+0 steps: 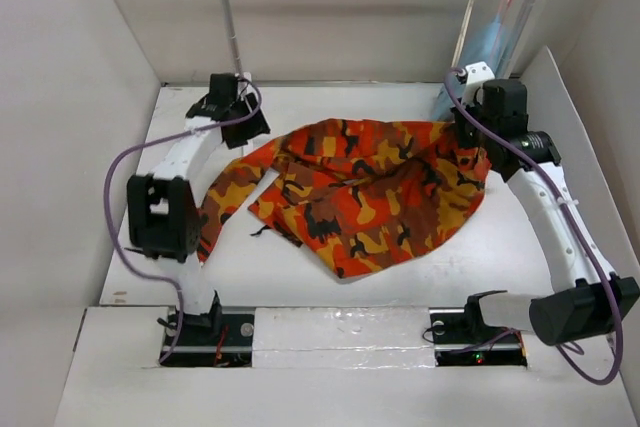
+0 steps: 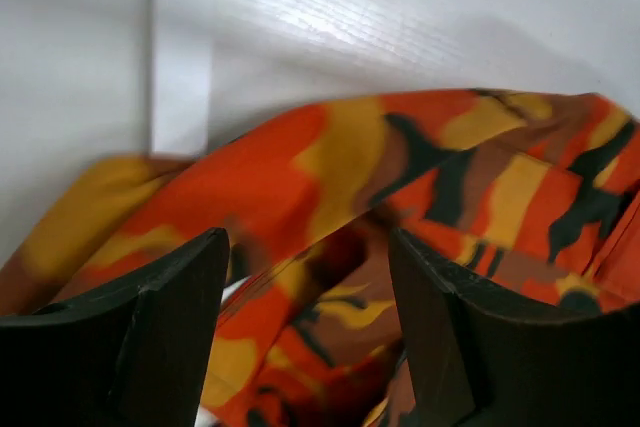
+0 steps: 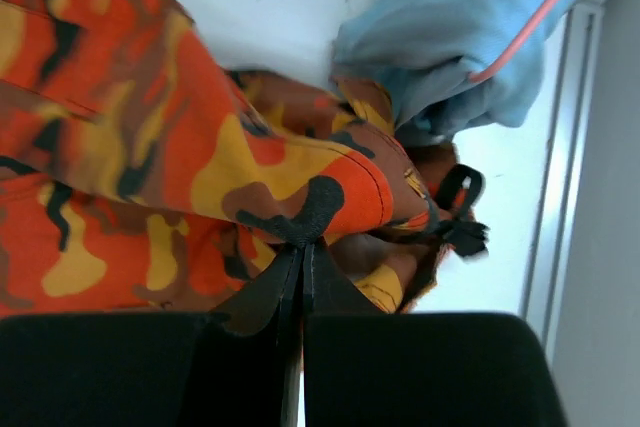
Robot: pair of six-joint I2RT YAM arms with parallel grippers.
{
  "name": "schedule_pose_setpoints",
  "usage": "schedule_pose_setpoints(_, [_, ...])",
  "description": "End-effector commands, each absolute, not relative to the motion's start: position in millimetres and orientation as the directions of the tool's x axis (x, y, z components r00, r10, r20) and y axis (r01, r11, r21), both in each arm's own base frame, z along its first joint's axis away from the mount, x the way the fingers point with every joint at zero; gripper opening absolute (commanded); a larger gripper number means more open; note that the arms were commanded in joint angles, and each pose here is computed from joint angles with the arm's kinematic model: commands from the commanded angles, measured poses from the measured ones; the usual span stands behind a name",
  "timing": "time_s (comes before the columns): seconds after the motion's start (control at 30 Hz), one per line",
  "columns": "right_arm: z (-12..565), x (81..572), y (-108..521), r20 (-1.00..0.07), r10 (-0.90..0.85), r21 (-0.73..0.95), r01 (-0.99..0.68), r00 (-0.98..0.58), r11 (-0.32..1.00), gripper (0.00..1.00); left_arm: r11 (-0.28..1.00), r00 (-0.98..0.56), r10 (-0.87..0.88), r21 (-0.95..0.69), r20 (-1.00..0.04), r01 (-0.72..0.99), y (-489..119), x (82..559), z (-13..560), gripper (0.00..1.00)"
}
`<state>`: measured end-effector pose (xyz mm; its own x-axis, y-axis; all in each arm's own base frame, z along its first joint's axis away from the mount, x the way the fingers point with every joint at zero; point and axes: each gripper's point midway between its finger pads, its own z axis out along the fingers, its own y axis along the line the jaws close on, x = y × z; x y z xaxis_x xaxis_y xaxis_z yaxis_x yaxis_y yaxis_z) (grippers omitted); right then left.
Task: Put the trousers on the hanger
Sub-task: Flatten out the trousers at the center of the board.
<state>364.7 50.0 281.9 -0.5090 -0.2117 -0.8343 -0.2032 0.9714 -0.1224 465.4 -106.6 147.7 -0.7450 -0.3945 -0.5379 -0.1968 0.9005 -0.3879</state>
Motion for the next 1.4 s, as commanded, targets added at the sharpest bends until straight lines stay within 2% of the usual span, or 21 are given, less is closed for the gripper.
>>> schedule_pose_setpoints(0.0, [366.9,368.1,42.3,-0.939,-0.194,-0.172,-0.103,-0.283,0.980,0.00,0.891,-0.533,-0.429,-0.438,-0.729,-0.118,-85.9,414.3,265.5,0.60])
schedule_pose_setpoints(0.07, [368.2,365.6,42.6,-0.938,-0.204,-0.183,-0.098,-0.282,0.978,0.00,0.852,-0.528,-0.494,-0.507,-0.691,-0.135,-89.0,386.0,254.7,0.57])
schedule_pose_setpoints(0.1, [367.1,364.7,45.1,-0.936,-0.211,-0.189,-0.105,-0.282,0.976,0.00,0.840,-0.545,-0.513,-0.517,-0.663,-0.163,-85.8,355.6,229.4,0.55])
schedule_pose_setpoints(0.17, [365.8,364.3,41.3,-0.930,-0.224,-0.205,-0.093,-0.291,0.974,0.00,0.816,-0.572,-0.547,-0.541,-0.611,-0.203,-86.6,331.3,201.5,0.54])
schedule_pose_setpoints(0.23, [363.7,365.3,42.6,-0.924,-0.240,-0.222,-0.095,-0.297,0.970,0.00,0.799,-0.636,-0.569,-0.533,-0.521,-0.278,-87.3,303.0,156.0,0.55])
schedule_pose_setpoints(0.3, [362.1,367.8,47.0,-0.924,-0.245,-0.219,-0.118,-0.294,0.968,0.00,0.794,-0.750,-0.525,-0.549,-0.401,-0.262,-121.5,277.0,113.7,0.57])
schedule_pose_setpoints(0.43, [359.6,368.5,52.3,-0.924,-0.247,-0.212,-0.147,-0.291,0.966,0.00,0.831,-0.775,-0.492,-0.478,-0.396,-0.283,-137.0,278.1,87.3,0.57])
schedule_pose_setpoints(0.53, [356.3,365.2,56.7,-0.921,-0.257,-0.215,-0.168,-0.293,0.962,0.00,0.819,-0.760,-0.542,-0.427,-0.359,-0.382,-132.1,288.0,60.5,0.56])
schedule_pose_setpoints(0.73, [348.7,353.7,52.9,-0.915,-0.266,-0.220,-0.178,-0.302,0.959,0.00,0.796,-0.702,-0.598,-0.384,-0.387,-0.467,-121.1,304.1,29.3,0.41])
schedule_pose_setpoints(0.77, [344.4,352.4,52.5,-0.912,-0.269,-0.221,-0.180,-0.309,0.958,0.00,0.796,-0.705,-0.599,-0.377,-0.380,-0.474,-121.4,304.8,23.9,0.35])
schedule_pose_setpoints(0.8, [342.7,352.2,48.1,-0.911,-0.266,-0.221,-0.169,-0.315,0.960,0.00,0.798,-0.714,-0.597,-0.357,-0.365,-0.485,-122.0,306.2,14.3,0.18])
schedule_pose_setpoints(0.83, [341.5,349.9,47.5,-0.910,-0.268,-0.223,-0.170,-0.317,0.960,0.00,0.804,-0.720,-0.591,-0.338,-0.365,-0.489,-123.5,306.2,14.5,0.06])
schedule_pose_setpoints(0.87, [340.5,350.4,36.9,-0.909,-0.260,-0.225,-0.142,-0.326,0.964,0.00,0.815,-0.726,-0.577,-0.321,-0.375,-0.482,-122.1,309.2,13.3,0.00])
schedule_pose_setpoints(0.93, [335.4,350.5,26.5,-0.904,-0.256,-0.229,-0.119,-0.343,0.966,0.00,0.811,-0.718,-0.584,-0.309,-0.378,-0.497,-114.4,315.5,27.4,0.00])
schedule_pose_setpoints(1.1, [330.2,345.3,-17.4,-0.898,-0.206,-0.229,0.014,-0.388,0.973,0.00,0.829,-0.553,-0.556,-0.369,-0.621,-0.420,-78.4,340.5,146.1,0.00])
schedule_pose_setpoints(1.2, [326.3,339.1,-29.1,-0.896,-0.181,-0.224,0.061,-0.405,0.973,0.00,0.797,-0.470,-0.596,-0.407,-0.651,-0.446,-44.3,338.4,189.6,0.00])
schedule_pose_setpoints(1.37, [276.2,331.2,-80.1,-0.850,-0.089,-0.232,0.216,-0.520,0.948,0.00,0.803,-0.429,-0.573,-0.371,-0.699,-0.467,-4.9,316.1,232.6,0.00])
